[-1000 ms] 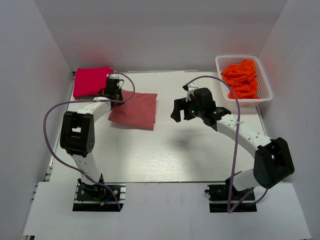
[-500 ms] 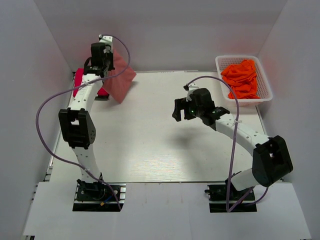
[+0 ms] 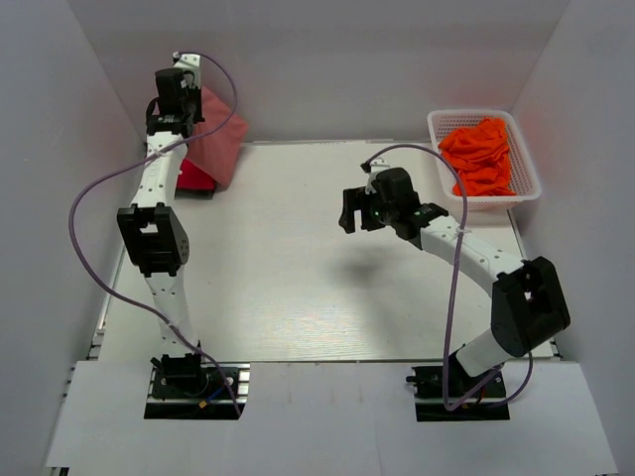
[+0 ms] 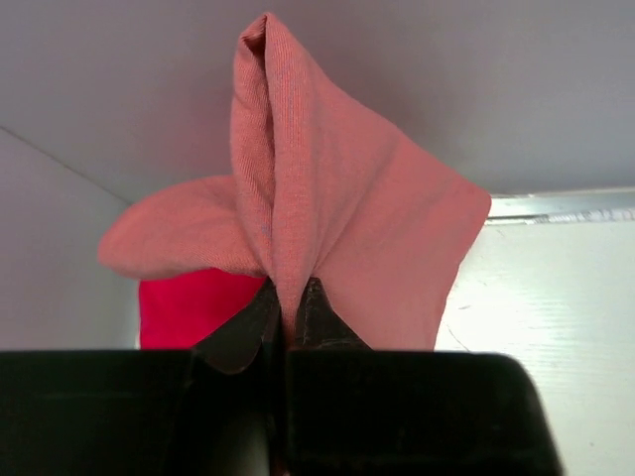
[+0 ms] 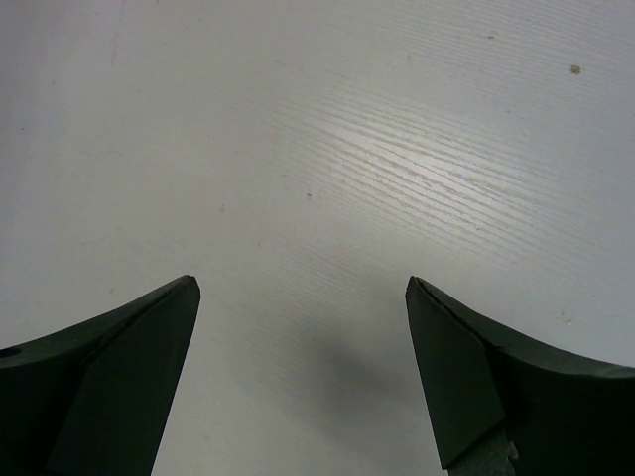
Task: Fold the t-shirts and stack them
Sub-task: Put the neatly folded tshirt into the corner of the board with the left arm
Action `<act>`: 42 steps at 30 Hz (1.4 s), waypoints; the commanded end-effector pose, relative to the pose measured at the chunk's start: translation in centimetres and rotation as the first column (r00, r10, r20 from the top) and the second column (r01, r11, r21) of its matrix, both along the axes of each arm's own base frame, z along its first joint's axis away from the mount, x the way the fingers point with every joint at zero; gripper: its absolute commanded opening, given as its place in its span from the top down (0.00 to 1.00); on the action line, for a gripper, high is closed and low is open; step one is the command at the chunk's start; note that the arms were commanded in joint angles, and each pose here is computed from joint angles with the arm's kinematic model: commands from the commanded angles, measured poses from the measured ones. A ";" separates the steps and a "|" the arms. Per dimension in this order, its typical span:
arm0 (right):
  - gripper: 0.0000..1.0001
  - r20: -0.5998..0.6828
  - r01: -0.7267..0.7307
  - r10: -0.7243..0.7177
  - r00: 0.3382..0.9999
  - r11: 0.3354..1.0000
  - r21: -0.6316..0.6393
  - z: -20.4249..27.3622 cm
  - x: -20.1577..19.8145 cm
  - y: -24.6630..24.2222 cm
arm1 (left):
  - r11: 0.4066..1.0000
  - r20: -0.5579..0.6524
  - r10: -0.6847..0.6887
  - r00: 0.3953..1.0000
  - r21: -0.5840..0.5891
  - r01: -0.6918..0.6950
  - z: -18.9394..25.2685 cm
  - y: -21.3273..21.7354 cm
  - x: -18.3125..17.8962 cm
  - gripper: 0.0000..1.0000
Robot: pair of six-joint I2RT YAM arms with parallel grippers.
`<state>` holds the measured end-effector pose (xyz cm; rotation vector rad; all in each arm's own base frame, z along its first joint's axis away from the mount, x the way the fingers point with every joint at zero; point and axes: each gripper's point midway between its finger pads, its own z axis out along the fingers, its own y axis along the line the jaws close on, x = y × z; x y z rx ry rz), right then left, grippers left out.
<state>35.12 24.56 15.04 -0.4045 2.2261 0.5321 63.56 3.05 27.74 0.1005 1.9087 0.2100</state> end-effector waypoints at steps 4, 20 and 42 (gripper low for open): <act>0.10 -0.003 -0.016 0.016 1.000 0.998 0.059 1.2 1.3 1.6 | 0.998 0.217 0.045 0.975 -0.059 -0.033 8.2 3.9 -0.1 1.00; 0.10 -0.059 -0.030 0.034 0.998 0.997 0.065 0.0 1.4 2.5 | 0.970 0.138 0.215 0.967 -0.147 -0.194 3.8 7.8 -0.9 1.00; 0.10 -0.179 -0.031 0.035 0.983 0.999 0.024 -2.9 1.8 3.2 | 0.913 0.180 0.396 0.901 -0.179 -0.366 -1.1 13.0 -2.5 0.68</act>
